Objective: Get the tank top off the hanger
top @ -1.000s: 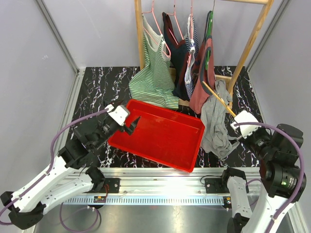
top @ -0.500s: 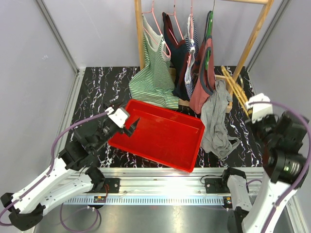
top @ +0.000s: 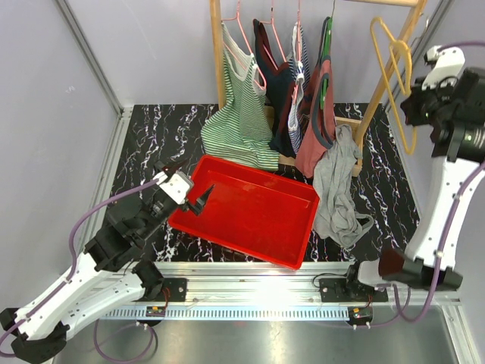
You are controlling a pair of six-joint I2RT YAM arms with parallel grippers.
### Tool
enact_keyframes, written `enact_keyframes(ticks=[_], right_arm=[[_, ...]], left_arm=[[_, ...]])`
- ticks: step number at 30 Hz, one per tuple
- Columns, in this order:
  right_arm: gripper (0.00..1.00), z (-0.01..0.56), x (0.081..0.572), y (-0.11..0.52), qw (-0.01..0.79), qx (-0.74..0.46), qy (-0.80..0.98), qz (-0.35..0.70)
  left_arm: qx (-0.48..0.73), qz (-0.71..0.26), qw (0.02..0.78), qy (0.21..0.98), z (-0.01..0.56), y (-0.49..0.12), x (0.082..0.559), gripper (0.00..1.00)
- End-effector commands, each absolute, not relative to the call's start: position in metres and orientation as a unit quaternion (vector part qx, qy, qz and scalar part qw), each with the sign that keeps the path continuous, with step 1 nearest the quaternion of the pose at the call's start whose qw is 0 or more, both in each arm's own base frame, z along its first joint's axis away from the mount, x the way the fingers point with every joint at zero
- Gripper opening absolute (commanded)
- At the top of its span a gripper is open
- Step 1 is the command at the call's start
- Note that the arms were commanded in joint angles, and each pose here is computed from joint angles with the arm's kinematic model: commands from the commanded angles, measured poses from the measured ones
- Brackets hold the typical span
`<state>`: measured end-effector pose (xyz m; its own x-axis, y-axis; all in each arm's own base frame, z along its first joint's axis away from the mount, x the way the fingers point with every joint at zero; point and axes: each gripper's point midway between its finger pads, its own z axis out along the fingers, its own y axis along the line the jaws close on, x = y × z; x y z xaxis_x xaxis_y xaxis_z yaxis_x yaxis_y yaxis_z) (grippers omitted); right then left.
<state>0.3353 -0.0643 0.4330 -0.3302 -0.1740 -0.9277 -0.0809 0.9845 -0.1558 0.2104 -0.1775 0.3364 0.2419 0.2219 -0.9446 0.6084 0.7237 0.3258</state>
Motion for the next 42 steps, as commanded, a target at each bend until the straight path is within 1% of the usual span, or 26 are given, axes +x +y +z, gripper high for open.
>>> enact_keyframes(ticks=[1, 4, 5, 6, 9, 15, 17, 26, 36, 38, 39, 41, 42], right_arm=[[0.0, 0.485, 0.361, -0.05, 0.637, -0.064, 0.768, 0.016], [0.0, 0.49, 0.384, -0.05, 0.639, -0.061, 0.766, 0.042], [0.0, 0.483, 0.397, -0.052, 0.631, -0.057, 0.772, 0.052], [0.0, 0.491, 0.399, -0.051, 0.638, -0.058, 0.766, 0.053], [0.0, 0.489, 0.417, -0.051, 0.635, -0.061, 0.768, 0.063], [0.0, 0.479, 0.453, -0.055, 0.628, -0.052, 0.775, 0.049], [0.0, 0.47, 0.464, -0.061, 0.621, -0.044, 0.782, 0.03], [0.0, 0.448, 0.492, -0.067, 0.608, -0.04, 0.792, 0.025], [0.0, 0.427, 0.5, -0.073, 0.585, -0.043, 0.81, 0.015], [0.08, 0.426, 0.495, -0.073, 0.582, -0.048, 0.812, 0.013], [0.14, 0.427, 0.493, -0.072, 0.582, -0.051, 0.812, 0.012], [0.3, 0.431, 0.485, -0.07, 0.585, -0.057, 0.809, 0.007], [0.35, 0.432, 0.483, -0.07, 0.587, -0.058, 0.807, 0.004]], left_arm=[[0.34, -0.146, 0.726, 0.579, 0.348, -0.178, 0.207, 0.99], [0.34, -0.146, 0.727, 0.579, 0.349, -0.178, 0.207, 0.99], [0.341, -0.145, 0.726, 0.579, 0.348, -0.178, 0.207, 0.99], [0.34, -0.144, 0.727, 0.58, 0.348, -0.177, 0.208, 0.99], [0.341, -0.141, 0.725, 0.582, 0.346, -0.178, 0.209, 0.99], [0.343, -0.137, 0.721, 0.587, 0.342, -0.179, 0.212, 0.99], [0.342, -0.136, 0.72, 0.588, 0.342, -0.179, 0.212, 0.99], [0.342, -0.131, 0.719, 0.591, 0.339, -0.178, 0.215, 0.99], [0.344, -0.133, 0.718, 0.591, 0.339, -0.18, 0.214, 0.99], [0.345, -0.135, 0.718, 0.589, 0.339, -0.18, 0.213, 0.99], [0.344, -0.135, 0.718, 0.589, 0.339, -0.18, 0.214, 0.99], [0.345, -0.139, 0.718, 0.588, 0.34, -0.181, 0.213, 0.99], [0.345, -0.139, 0.718, 0.588, 0.34, -0.181, 0.213, 0.99]])
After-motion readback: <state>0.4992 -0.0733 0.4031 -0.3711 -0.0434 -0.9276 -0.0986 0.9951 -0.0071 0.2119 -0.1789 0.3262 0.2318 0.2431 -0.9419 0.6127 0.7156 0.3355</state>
